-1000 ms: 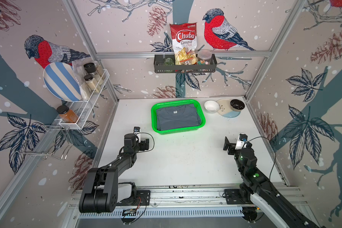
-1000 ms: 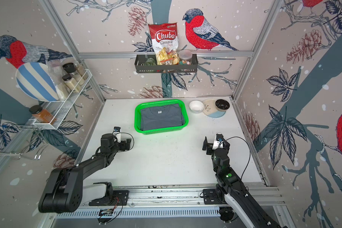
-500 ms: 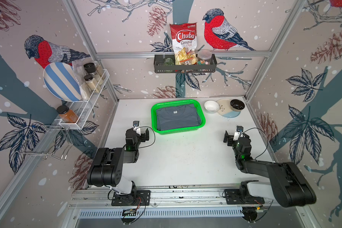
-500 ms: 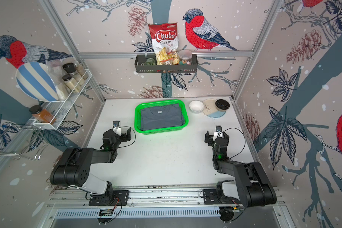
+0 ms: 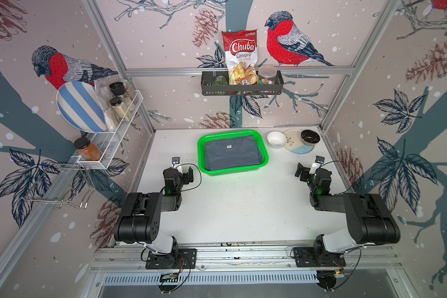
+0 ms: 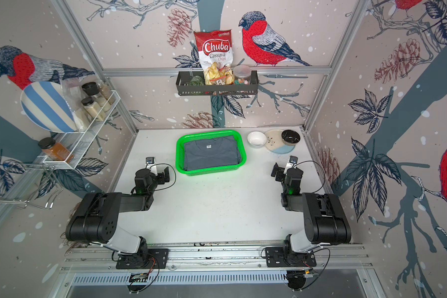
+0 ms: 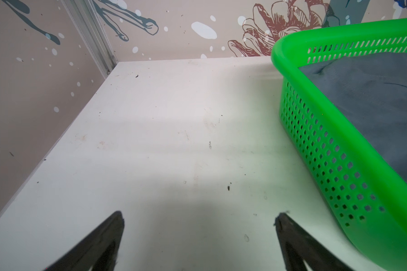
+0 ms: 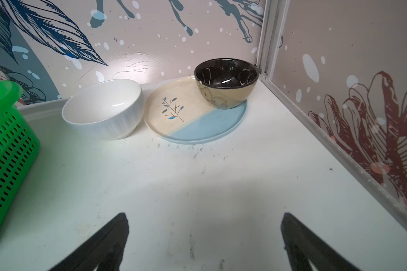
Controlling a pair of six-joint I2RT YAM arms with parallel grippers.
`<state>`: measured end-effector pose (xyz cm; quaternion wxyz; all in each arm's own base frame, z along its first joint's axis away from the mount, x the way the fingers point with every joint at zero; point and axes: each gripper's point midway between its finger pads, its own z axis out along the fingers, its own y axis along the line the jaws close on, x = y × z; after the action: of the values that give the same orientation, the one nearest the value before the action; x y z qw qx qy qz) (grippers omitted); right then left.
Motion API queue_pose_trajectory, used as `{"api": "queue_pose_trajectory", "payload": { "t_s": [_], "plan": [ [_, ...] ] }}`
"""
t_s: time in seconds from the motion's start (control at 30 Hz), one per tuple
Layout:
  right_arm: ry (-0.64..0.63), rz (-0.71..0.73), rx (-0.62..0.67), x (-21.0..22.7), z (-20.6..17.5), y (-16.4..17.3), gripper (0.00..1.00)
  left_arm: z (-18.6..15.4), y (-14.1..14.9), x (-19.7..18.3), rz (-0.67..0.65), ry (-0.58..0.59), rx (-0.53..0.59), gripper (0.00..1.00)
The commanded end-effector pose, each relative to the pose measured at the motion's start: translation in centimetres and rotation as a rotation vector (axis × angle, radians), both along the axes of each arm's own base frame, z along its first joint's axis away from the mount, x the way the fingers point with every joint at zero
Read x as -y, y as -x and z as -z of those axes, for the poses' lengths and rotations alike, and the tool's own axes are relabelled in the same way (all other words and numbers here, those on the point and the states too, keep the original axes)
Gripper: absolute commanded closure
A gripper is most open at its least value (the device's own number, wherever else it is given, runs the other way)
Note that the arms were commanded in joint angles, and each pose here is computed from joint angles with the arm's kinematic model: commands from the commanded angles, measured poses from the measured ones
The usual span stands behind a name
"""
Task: Put the folded t-shirts into the basket
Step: Reset both arms
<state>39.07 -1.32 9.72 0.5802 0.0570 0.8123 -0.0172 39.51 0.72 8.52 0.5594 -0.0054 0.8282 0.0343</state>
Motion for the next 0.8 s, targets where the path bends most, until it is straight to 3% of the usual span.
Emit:
{"api": "queue_pose_trajectory", "payload": {
  "t_s": [0.0,0.77],
  "plan": [
    [-0.011,-0.010,-0.012,-0.24,0.10,-0.03,0.00,-0.63,-0.17,-0.15,-0.012,0.008,0.026,0.01],
    [0.001,-0.001,-0.011,-0.25,0.02,0.00,0.00,-0.68,-0.22,-0.58,-0.054,-0.014,0.022,0.01]
  ]
}}
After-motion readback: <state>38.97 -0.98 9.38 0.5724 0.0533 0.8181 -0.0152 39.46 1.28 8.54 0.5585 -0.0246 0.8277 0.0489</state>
